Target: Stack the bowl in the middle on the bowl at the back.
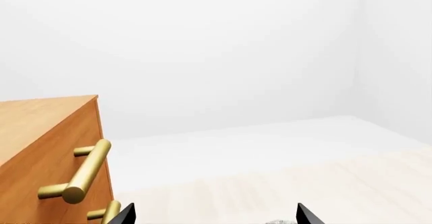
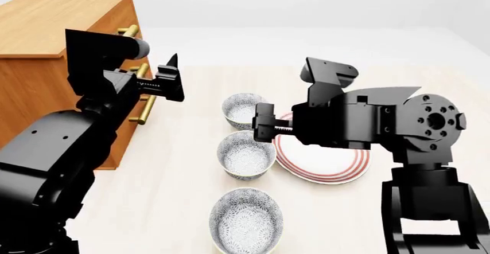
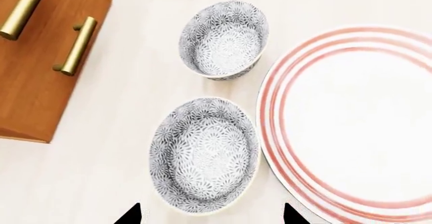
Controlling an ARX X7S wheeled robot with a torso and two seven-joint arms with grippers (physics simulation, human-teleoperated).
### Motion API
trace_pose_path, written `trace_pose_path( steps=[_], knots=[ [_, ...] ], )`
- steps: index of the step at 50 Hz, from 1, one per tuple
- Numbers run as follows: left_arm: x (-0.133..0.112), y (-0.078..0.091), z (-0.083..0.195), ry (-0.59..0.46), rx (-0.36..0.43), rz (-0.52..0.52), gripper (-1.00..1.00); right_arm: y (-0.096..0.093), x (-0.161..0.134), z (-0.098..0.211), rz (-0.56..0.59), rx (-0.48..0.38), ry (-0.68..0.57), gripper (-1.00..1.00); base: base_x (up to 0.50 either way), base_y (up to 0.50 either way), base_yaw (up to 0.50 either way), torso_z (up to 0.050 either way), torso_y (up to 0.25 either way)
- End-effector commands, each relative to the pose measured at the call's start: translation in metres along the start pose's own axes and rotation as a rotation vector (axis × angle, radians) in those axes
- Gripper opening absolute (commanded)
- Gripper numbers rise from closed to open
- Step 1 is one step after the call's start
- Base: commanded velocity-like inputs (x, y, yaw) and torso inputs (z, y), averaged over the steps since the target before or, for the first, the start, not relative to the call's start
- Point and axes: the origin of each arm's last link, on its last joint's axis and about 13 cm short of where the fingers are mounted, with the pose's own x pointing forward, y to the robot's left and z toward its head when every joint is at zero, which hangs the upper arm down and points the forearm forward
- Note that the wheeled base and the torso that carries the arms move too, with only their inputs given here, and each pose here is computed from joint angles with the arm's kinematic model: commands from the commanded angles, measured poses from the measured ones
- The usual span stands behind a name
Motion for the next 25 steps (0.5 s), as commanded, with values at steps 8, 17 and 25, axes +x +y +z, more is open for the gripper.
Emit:
trace_pose_path(
  steps=[8, 17, 25],
  knots=[
    [-0.0013, -0.0002, -0.0032, 0.011, 0.0, -0.002, 1.0, -0.0017, 0.0066, 0.0017, -0.008, 0.042, -0.003, 1.0, 0.0, 0.0, 0.0, 0.0, 0.0],
    [-0.0006, 0.002, -0.0044, 0.015, 0.001, 0.007, 1.0, 0.0009, 0.0104, 0.0004, 0.006, 0.034, 0.014, 1.0, 0.0, 0.0, 0.0, 0.0, 0.0],
    [-0.0005, 0.0023, -0.0055, 0.016, -0.002, 0.009, 1.0, 0.0012, 0.0115, -0.0023, 0.005, 0.033, 0.03, 1.0, 0.0, 0.0, 0.0, 0.0, 0.0]
  ],
)
